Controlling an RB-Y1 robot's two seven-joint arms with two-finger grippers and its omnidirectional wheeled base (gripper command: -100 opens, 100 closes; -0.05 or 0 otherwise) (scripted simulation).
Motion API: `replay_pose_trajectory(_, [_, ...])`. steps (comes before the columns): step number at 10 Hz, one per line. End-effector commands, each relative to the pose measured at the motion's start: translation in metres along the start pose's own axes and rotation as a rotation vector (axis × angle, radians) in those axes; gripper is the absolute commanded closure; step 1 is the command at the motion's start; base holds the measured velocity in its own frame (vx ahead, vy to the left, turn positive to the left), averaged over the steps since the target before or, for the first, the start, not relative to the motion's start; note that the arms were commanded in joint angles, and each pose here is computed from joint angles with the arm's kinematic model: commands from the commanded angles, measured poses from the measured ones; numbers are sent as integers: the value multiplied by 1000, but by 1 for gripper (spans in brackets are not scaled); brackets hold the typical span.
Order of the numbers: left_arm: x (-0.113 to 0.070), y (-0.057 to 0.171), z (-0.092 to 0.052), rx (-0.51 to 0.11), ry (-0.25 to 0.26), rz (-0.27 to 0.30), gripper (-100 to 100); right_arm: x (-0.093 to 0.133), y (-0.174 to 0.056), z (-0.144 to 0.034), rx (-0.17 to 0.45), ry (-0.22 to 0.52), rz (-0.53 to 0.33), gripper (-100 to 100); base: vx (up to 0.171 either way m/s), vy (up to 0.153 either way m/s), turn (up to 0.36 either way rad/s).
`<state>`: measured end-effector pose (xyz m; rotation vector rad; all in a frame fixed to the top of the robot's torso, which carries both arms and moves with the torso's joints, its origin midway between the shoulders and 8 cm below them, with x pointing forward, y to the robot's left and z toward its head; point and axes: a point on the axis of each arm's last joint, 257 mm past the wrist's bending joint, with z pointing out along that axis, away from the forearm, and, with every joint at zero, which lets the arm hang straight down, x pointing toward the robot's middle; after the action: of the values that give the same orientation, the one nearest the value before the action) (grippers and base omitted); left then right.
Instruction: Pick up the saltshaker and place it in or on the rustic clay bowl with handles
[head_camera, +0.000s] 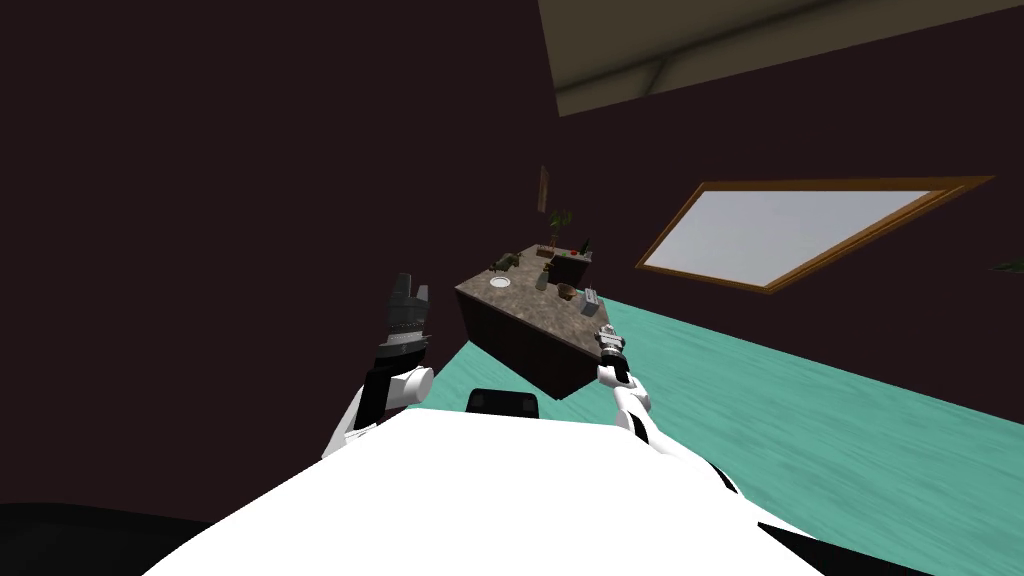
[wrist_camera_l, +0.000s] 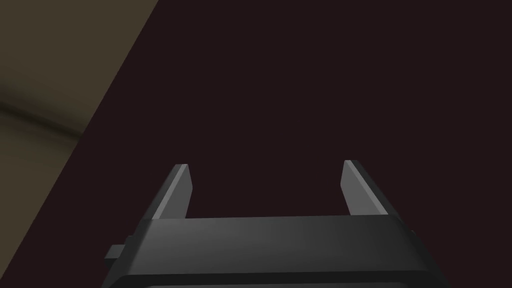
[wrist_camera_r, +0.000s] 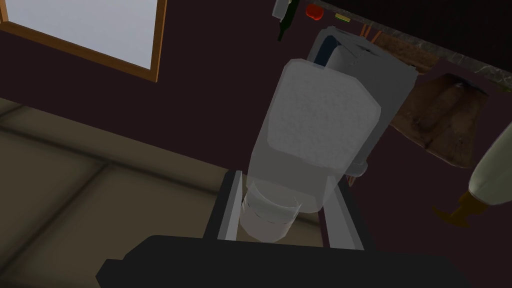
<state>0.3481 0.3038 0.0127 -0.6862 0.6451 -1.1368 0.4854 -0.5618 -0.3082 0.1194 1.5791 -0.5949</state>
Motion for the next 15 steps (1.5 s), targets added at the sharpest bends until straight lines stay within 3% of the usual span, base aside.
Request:
replay_pose_trajectory(1, [0,0,0,0,0,0,0,0,0,0,0,0,0,100,0,0,0])
replay_pose_trajectory(2, [0,0,0,0,0,0,0,0,0,0,0,0,0,100,0,0,0])
replay_pose_trajectory(3, [0,0,0,0,0,0,0,0,0,0,0,0,0,0,0,0,0])
replay_pose_trajectory(4, [0,0,0,0,0,0,0,0,-2,-4,-9,-6,-8,100,66,18,-177])
replay_pose_trajectory(9, [0,0,0,0,0,0,0,0,-5,-35,-100,-48,-19,100,161,65,-224])
replay_pose_trajectory(14, [0,0,0,0,0,0,0,-3,13,-79,-253,-83,-4,100,190,91,-281])
replay_pose_trajectory(15, [0,0,0,0,0,0,0,2,11,-83,-253,-71,2,100,98,86,-118])
